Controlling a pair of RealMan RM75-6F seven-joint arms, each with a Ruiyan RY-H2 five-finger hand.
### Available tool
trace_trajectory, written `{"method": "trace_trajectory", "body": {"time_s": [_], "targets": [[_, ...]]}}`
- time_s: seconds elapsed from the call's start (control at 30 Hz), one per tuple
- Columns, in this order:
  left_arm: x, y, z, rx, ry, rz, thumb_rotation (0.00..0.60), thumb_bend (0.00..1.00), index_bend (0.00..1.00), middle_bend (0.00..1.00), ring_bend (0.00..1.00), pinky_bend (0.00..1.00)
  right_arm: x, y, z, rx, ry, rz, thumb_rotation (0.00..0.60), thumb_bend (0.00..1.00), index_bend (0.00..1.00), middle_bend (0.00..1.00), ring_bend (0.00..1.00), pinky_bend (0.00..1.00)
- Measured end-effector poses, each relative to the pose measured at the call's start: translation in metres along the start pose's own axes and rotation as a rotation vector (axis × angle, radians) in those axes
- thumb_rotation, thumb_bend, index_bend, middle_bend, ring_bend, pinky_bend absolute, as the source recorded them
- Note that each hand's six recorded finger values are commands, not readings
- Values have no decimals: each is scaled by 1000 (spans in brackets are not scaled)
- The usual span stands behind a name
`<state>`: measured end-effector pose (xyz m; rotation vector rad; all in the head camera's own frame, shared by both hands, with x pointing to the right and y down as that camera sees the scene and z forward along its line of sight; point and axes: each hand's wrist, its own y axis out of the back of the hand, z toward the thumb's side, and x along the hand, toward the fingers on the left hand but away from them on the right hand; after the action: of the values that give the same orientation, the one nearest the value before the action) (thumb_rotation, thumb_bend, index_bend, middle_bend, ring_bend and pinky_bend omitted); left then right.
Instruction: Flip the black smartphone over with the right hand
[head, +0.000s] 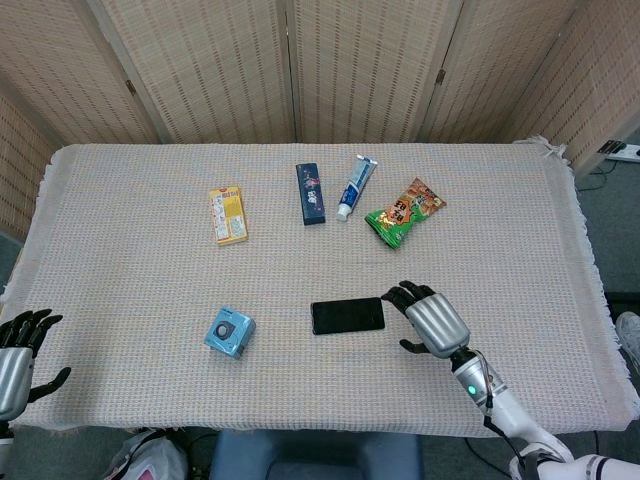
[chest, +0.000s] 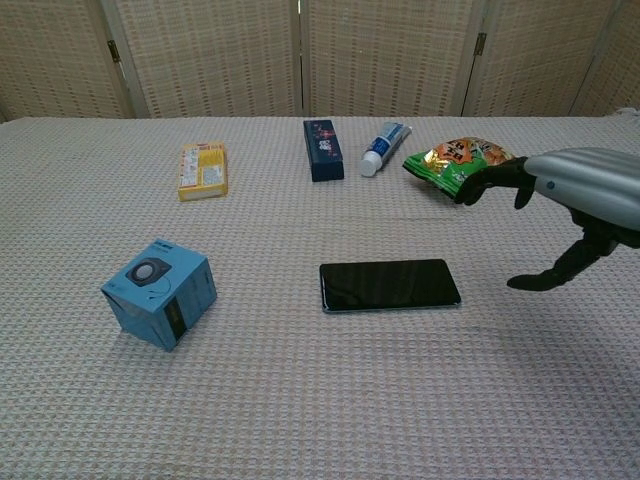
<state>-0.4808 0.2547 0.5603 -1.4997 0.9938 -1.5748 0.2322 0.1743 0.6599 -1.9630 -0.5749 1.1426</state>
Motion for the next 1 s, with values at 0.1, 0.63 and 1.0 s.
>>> {"method": "trace_trajectory", "body": {"time_s": [0.1, 0.63, 1.0], "targets": [[0, -1, -1, -2, -1, -3, 600, 212, 236, 185, 138, 193, -16, -9, 8, -4, 5, 20, 600, 112, 223, 239, 151, 307], [-3, -7, -13, -1, 19, -22, 600, 212, 238, 184, 138, 193, -63, -51, 37, 14, 14, 103, 600, 119, 223, 263, 151, 307], [-2, -12, -16, -9, 21, -28, 600, 212, 239, 184, 138, 193, -68, -59, 40, 49, 5, 127, 600, 121, 255, 285, 151, 307]]}}
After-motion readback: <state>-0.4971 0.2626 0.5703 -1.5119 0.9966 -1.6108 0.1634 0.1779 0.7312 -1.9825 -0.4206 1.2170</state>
